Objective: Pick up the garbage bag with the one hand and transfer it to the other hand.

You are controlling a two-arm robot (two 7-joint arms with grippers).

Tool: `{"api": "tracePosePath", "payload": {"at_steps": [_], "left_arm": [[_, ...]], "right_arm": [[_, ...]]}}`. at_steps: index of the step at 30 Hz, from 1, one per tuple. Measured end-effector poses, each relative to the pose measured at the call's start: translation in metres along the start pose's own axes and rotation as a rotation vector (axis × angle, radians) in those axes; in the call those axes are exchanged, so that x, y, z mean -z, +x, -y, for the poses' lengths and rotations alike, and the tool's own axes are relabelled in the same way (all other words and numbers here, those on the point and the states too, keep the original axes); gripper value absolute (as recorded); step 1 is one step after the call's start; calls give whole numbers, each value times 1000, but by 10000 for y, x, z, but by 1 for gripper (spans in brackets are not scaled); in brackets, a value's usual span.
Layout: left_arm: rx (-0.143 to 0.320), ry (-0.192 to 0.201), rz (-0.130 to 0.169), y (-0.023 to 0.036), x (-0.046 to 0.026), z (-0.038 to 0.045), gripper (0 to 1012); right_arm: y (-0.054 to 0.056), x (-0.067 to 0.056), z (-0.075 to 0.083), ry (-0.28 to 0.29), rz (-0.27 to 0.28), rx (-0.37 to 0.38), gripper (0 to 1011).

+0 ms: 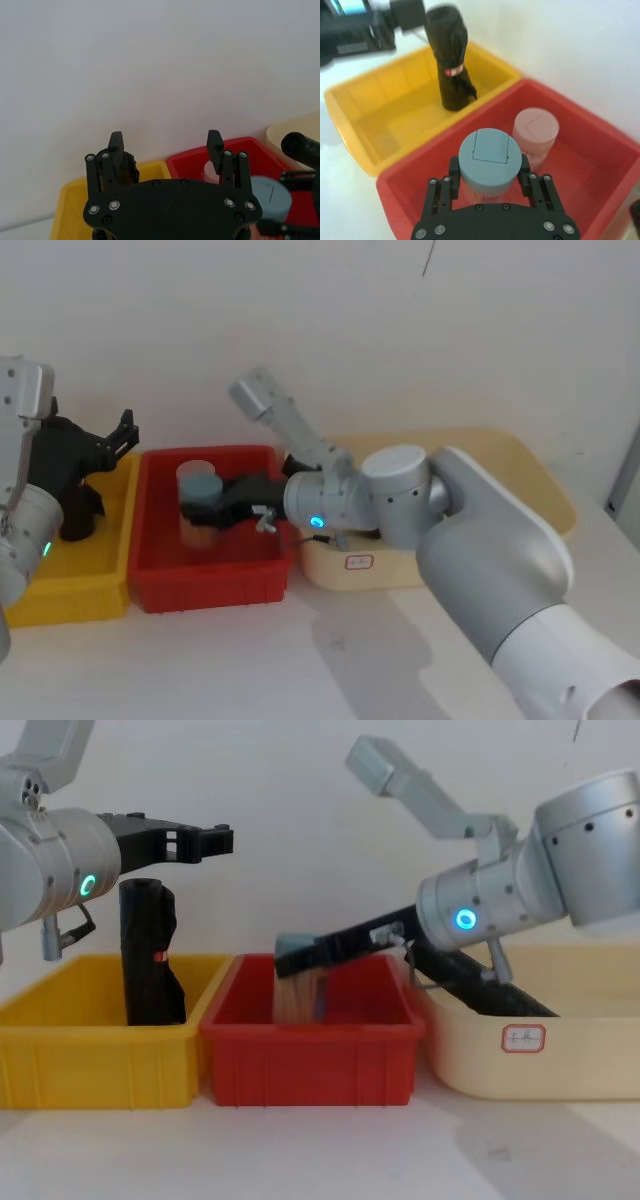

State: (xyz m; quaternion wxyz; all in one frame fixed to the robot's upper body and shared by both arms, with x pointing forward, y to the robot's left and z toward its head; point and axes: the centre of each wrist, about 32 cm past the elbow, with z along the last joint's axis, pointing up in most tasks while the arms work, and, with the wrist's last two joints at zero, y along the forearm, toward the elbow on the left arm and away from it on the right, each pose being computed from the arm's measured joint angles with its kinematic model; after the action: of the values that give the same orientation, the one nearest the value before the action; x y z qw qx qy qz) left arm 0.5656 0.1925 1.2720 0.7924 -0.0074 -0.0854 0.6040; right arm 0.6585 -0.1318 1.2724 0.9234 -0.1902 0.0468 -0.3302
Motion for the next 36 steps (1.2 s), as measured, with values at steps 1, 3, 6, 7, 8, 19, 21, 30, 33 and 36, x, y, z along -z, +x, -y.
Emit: {"api": "tracePosePath", "payload": {"at_steps": [1, 3, 6, 7, 8, 19, 21, 30, 33, 36], "left_arm": [[0, 0, 0, 0, 0, 0, 1000], [0, 0, 0, 0, 0, 0, 1000], [0, 0, 0, 0, 0, 0, 1000], [0, 0, 0, 0, 0, 0, 1000], [0, 0, 0, 0, 0, 0, 1000], [0, 0, 0, 0, 0, 0, 1000], [0, 0, 0, 0, 0, 0, 1000], [0, 0, 0, 0, 0, 0, 1000], [0, 0, 0, 0, 0, 0, 1000], [0, 0, 0, 0, 0, 0, 1000]], "right_arm": [[0, 0, 0, 0, 0, 0, 663], [18, -53, 57, 23, -17, 1, 663], [67, -135, 168, 64, -45, 8, 663], [80, -148, 191, 72, -51, 11, 663], [109, -169, 241, 87, -59, 20, 663], [405, -185, 648, 162, -90, 102, 663], [471, -156, 740, 170, -91, 119, 663], [690, 76, 1061, 166, -100, 170, 663], [738, 149, 1143, 162, -103, 183, 666], [769, 198, 1199, 162, -104, 193, 730]]}}
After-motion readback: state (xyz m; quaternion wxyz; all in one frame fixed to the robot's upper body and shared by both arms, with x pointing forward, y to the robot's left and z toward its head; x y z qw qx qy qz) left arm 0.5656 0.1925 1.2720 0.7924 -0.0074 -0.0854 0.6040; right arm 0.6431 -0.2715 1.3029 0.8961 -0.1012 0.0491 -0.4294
